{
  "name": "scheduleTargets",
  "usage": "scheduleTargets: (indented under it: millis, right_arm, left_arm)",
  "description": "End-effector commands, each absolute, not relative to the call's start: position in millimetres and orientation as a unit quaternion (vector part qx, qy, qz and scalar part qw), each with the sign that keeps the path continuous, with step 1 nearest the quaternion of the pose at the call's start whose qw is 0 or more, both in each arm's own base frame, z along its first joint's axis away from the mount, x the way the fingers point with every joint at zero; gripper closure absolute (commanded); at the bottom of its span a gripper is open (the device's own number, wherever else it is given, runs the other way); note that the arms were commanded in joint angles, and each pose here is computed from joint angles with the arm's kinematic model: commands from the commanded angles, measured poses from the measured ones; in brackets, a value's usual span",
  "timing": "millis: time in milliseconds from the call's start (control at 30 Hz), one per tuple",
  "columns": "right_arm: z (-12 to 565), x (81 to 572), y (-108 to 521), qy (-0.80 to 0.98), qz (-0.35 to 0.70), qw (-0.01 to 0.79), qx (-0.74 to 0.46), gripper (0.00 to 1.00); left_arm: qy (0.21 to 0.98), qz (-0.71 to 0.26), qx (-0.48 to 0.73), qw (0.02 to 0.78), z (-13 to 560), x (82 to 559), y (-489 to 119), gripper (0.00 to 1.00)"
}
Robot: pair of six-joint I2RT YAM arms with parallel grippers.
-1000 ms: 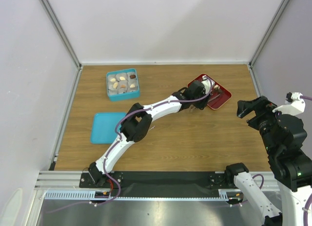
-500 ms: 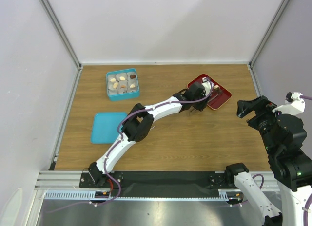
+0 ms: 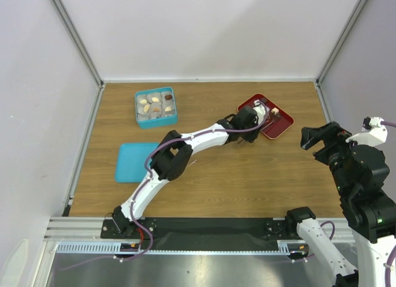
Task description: Pack the chocolate
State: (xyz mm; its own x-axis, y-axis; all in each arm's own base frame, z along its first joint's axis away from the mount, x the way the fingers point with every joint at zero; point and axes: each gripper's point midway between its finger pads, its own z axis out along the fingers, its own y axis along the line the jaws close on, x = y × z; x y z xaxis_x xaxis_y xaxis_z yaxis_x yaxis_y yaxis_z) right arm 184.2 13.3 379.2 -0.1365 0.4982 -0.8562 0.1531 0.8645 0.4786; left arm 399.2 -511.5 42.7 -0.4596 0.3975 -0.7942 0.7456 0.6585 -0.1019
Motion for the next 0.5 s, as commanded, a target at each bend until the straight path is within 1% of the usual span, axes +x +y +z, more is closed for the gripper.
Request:
scheduleTargets:
  millis: [0, 167, 467]
  right_arm:
    - [390.6, 185.0, 11.2, 0.727, 0.141, 0.635, 0.222, 0.06]
    - [389.3, 184.2, 12.4, 0.727, 0.145, 0.633, 0.223, 0.06]
    - [390.5, 179.6, 11.0, 0.722, 0.149, 0.636, 0.226, 0.06]
  left_arm:
    - [0.787, -0.233, 0.338, 0.461, 125.3, 408.2, -513.0, 0.57]
    - [0.785, -0.224, 0.331, 0.473, 144.2, 409.4, -505.1, 0.57]
    - [0.777, -0.228, 0.336, 0.482, 157.7, 410.3, -507.0, 0.54]
